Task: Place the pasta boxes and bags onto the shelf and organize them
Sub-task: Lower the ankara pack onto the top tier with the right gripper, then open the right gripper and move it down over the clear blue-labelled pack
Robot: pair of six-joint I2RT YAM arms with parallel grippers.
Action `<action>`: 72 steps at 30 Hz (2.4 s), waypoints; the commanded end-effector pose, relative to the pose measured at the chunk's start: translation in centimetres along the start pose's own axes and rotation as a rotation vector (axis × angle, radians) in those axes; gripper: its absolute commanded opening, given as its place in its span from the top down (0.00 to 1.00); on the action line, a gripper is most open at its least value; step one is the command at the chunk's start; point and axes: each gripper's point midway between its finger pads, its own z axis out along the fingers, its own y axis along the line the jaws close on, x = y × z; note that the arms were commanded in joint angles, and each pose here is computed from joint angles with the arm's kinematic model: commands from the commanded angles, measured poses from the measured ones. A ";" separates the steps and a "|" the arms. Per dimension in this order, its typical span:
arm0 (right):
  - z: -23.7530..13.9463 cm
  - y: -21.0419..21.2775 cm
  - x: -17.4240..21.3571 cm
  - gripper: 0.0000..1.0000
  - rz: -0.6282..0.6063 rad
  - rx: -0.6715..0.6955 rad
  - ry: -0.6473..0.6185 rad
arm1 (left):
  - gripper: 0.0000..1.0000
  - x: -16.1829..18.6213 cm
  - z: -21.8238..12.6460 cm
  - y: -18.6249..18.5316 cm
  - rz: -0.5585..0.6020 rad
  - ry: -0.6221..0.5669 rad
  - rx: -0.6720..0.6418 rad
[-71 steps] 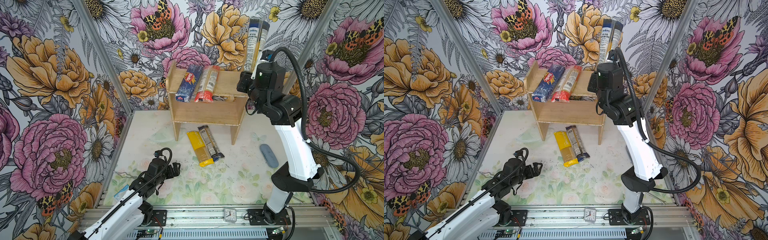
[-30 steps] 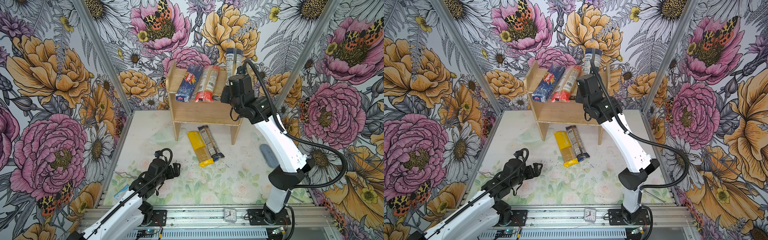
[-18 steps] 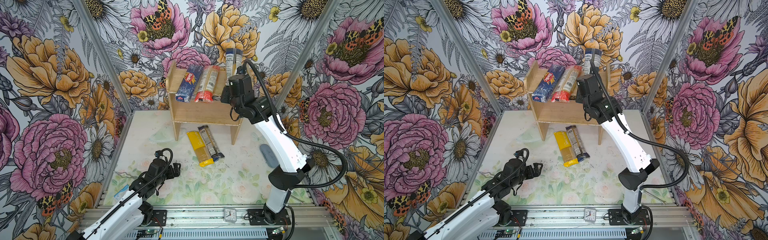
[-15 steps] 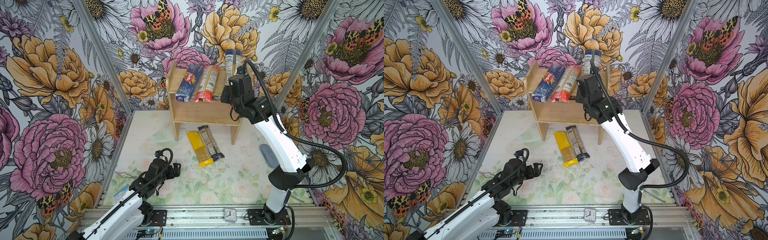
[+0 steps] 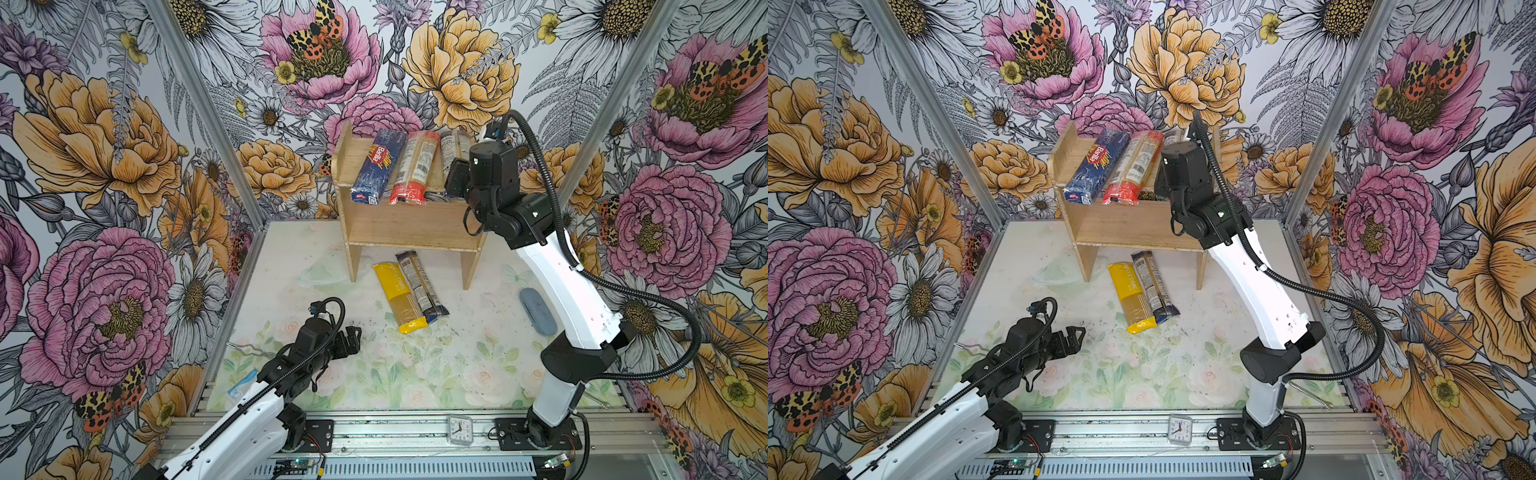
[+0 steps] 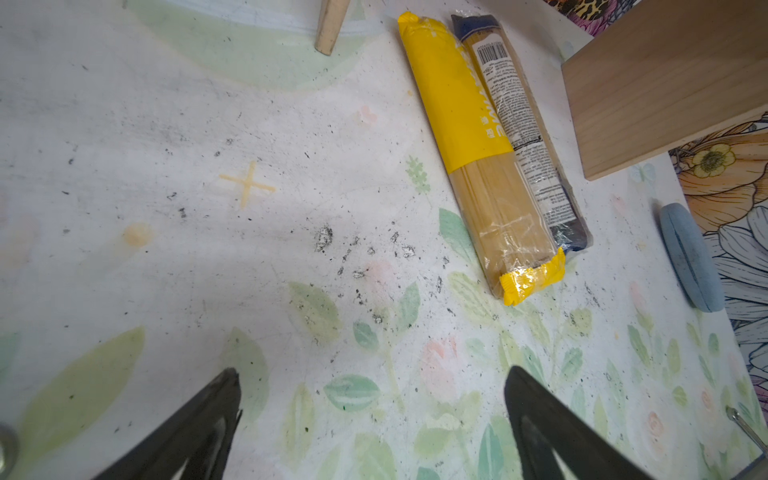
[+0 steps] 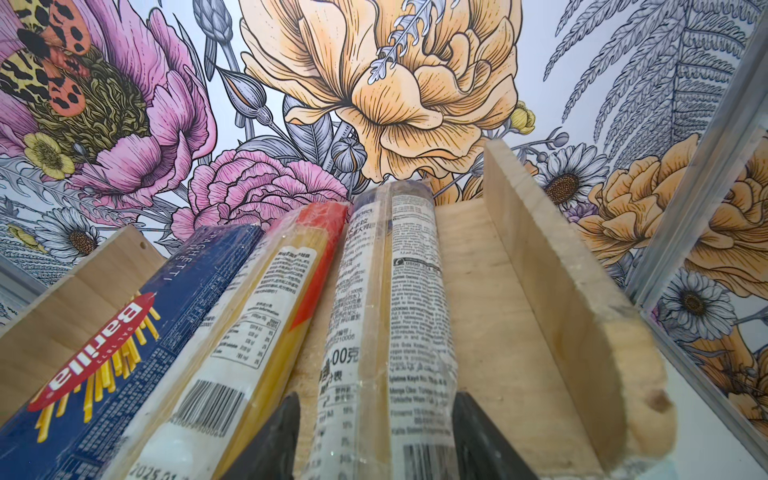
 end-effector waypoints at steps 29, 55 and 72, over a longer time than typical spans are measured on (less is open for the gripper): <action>-11.7 -3.0 13.0 0.26 -0.108 -0.405 0.336 | 0.01 -2.0 -0.1 -2.6 0.000 -0.098 -0.004; -6.8 -7.6 37.5 0.23 -0.186 -0.304 0.639 | 0.01 0.3 4.2 -7.4 0.045 -0.085 0.095; -1.2 -7.6 42.3 0.22 -0.182 -0.291 0.606 | 0.01 1.4 5.8 -8.5 0.059 -0.071 0.138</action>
